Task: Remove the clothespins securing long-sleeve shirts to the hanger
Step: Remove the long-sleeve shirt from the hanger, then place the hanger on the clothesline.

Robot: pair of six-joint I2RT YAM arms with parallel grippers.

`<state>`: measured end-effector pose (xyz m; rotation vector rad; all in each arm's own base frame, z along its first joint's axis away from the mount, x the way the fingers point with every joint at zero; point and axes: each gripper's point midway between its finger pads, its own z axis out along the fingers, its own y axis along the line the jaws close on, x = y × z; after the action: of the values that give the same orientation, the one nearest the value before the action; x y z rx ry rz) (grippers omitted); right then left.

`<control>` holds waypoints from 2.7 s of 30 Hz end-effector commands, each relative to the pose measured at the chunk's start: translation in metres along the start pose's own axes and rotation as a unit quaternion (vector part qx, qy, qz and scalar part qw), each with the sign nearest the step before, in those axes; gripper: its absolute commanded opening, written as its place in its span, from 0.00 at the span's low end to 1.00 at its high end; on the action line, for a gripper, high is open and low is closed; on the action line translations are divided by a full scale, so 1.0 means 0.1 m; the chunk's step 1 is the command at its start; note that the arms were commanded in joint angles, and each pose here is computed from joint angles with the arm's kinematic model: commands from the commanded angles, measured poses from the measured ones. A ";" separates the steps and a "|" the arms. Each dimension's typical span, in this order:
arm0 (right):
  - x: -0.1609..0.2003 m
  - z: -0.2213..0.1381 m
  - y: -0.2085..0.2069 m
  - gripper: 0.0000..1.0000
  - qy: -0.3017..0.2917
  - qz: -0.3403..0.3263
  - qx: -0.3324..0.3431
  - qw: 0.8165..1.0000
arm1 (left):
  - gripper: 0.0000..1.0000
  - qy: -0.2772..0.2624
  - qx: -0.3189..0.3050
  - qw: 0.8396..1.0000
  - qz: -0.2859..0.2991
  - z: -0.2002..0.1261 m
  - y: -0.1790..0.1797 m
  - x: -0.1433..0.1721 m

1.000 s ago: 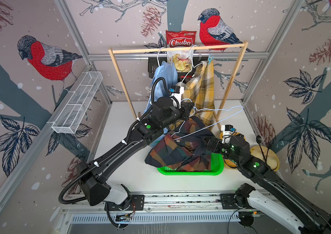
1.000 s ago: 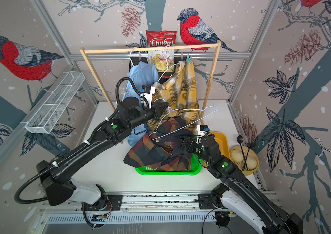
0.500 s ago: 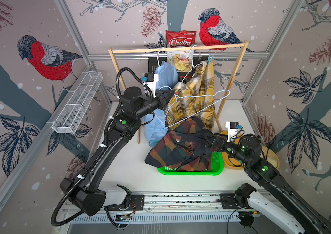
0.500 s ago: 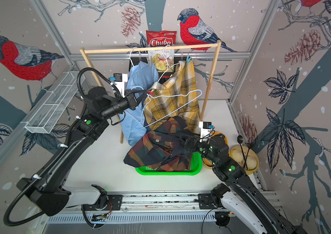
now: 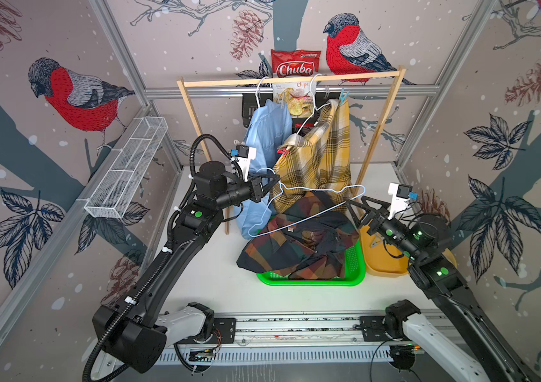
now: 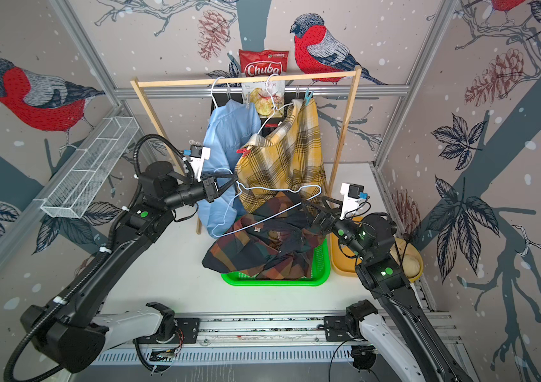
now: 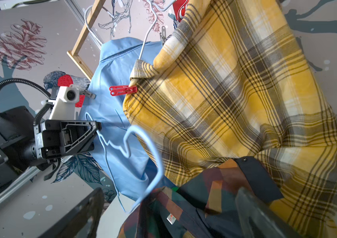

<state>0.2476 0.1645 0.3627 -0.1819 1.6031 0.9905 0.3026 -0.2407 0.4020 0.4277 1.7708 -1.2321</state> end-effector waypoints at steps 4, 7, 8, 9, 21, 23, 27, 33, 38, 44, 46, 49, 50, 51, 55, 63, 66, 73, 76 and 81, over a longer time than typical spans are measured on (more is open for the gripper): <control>-0.27 0.02 0.36 0.87 -0.037 0.013 -0.106 0.994 | 0.00 -0.024 0.032 0.999 0.023 -0.04 -0.15 -0.12; -0.29 0.05 0.44 0.74 -0.032 0.023 -0.134 0.990 | 0.00 -0.022 0.030 0.999 0.022 -0.03 -0.13 -0.09; -0.28 0.05 0.47 0.70 -0.030 0.026 -0.142 0.989 | 0.00 -0.022 0.030 0.999 0.021 -0.02 -0.12 -0.09; -0.28 0.05 0.49 0.66 -0.027 0.030 -0.148 0.988 | 0.00 -0.020 0.030 0.999 0.020 -0.01 -0.10 -0.08; -0.26 0.04 0.52 0.35 -0.020 0.037 -0.150 0.988 | 0.00 -0.018 0.033 0.999 0.011 0.05 -0.06 -0.07; -0.27 0.04 0.51 0.32 -0.023 0.038 -0.147 0.988 | 0.00 -0.017 0.032 0.999 0.009 0.05 -0.05 -0.06; -0.27 0.08 0.47 0.25 -0.027 0.041 -0.137 0.989 | 0.00 -0.015 0.037 0.999 0.007 0.06 -0.05 -0.03; -0.33 0.10 0.45 0.16 -0.041 0.043 -0.128 0.990 | 0.00 -0.012 0.039 0.999 0.006 0.05 -0.04 0.00; -0.34 0.12 0.45 0.08 -0.043 0.044 -0.126 0.990 | 0.00 -0.011 0.041 0.999 0.006 0.06 -0.04 0.02; -0.34 0.11 0.44 0.00 -0.038 0.035 -0.115 0.992 | 0.07 -0.011 0.035 0.999 0.002 0.06 -0.01 0.03; -0.31 0.10 0.43 0.00 -0.030 0.031 -0.110 0.993 | 0.19 -0.009 0.034 0.999 0.002 0.07 0.00 0.04; -0.29 0.06 0.45 0.00 -0.018 0.023 -0.106 0.994 | 0.39 -0.011 0.028 1.000 0.003 0.05 0.01 0.04; -0.30 0.04 0.45 0.00 -0.018 0.020 -0.101 0.995 | 0.44 -0.012 0.026 1.000 0.004 0.05 0.02 0.04; -0.32 0.00 0.44 0.00 -0.022 0.016 -0.095 0.995 | 0.49 -0.014 0.024 1.000 0.005 0.04 0.02 0.04; -0.44 -0.15 0.43 0.00 -0.037 0.002 -0.068 0.997 | 0.62 -0.020 0.017 1.000 0.009 0.00 0.00 0.01; -0.78 -0.45 0.08 0.00 -0.061 -0.031 0.110 0.992 | 0.73 -0.028 -0.017 0.999 0.018 -0.13 0.04 0.06; -0.91 -0.64 -0.04 0.00 -0.077 -0.041 0.175 0.981 | 0.73 -0.023 -0.028 0.999 0.017 -0.15 0.09 0.12; -1.30 -1.02 -0.04 0.00 -0.132 -0.058 0.256 0.956 | 0.74 -0.007 -0.042 0.999 0.009 -0.14 0.21 0.31; -1.51 -1.06 0.04 0.00 -0.159 -0.073 0.257 0.950 | 0.73 0.004 -0.054 0.999 -0.002 -0.12 0.34 0.43; -1.91 -0.99 0.19 0.00 -0.197 -0.099 0.253 0.942 | 0.74 0.062 -0.055 0.996 -0.019 0.01 0.53 0.85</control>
<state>0.2211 0.0438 0.5073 0.1899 1.4697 0.4546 0.3013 -0.2294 0.3202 0.3698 1.9157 -1.1400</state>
